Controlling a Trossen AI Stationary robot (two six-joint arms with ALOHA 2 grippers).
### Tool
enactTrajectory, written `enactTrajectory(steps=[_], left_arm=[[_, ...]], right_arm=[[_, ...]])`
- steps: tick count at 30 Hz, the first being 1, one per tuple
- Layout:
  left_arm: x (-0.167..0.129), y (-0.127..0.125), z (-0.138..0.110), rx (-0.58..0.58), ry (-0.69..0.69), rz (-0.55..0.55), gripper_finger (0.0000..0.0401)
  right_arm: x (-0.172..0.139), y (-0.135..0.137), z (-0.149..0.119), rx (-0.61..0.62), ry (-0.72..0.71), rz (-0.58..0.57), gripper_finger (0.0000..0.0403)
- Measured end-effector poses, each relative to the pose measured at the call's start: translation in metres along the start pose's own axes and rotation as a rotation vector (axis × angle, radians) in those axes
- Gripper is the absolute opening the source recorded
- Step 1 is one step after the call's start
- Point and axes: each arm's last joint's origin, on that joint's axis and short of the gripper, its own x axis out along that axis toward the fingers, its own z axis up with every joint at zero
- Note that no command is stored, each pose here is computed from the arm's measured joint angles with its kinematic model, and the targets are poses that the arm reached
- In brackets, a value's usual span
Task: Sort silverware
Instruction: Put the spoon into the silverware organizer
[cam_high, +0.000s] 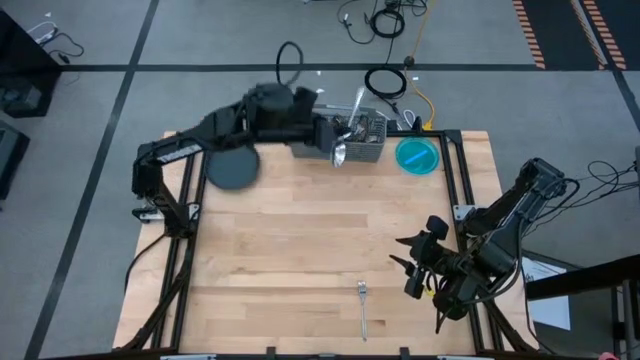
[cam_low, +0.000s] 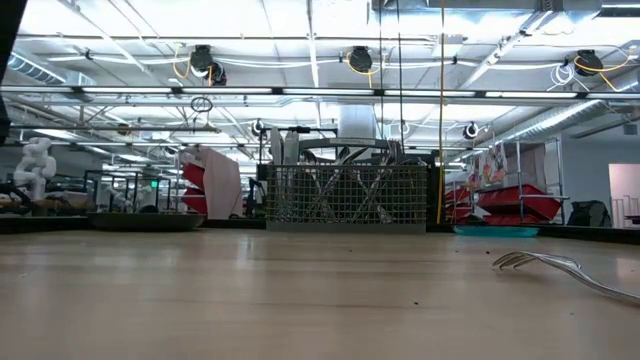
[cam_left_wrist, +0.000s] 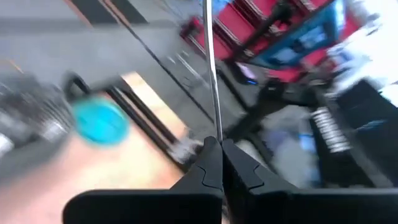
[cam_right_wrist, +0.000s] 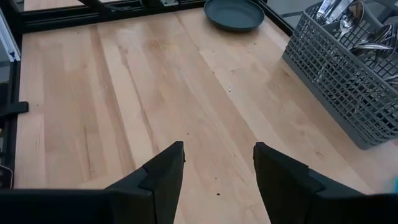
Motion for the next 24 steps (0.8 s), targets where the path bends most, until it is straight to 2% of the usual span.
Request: enactTrajectory(steps=[6, 8, 11, 14, 18, 24], left_arm=[[0.001, 0.040, 0.029, -0.262, 0.117, -0.084, 0.0000], [-0.004, 0.058, 0.037, -0.353, 0.227, -0.098, 0.0000], [-0.013, 0.085, 0.036, -0.480, 0.413, -0.045, 0.0000], [-0.021, 0.100, 0.029, -0.576, 0.537, 0.048, 0.0000], [-0.022, 0.102, 0.028, -0.612, 0.551, 0.067, 0.0000], [-0.003, 0.086, 0.026, -0.621, 0.540, -0.050, 0.0000]], right_arm=[[0.000, 0.001, 0.000, 0.007, -0.003, 0.005, 0.0180], [0.000, 0.001, 0.001, 0.015, -0.014, 0.005, 0.0180], [0.001, 0.001, 0.004, 0.008, -0.082, -0.028, 0.0180], [0.006, -0.003, 0.009, -0.084, -0.118, -0.082, 0.0180], [0.025, -0.011, 0.026, -0.245, -0.127, -0.162, 0.0180], [0.058, -0.022, 0.069, -0.451, -0.198, -0.271, 0.0180]])
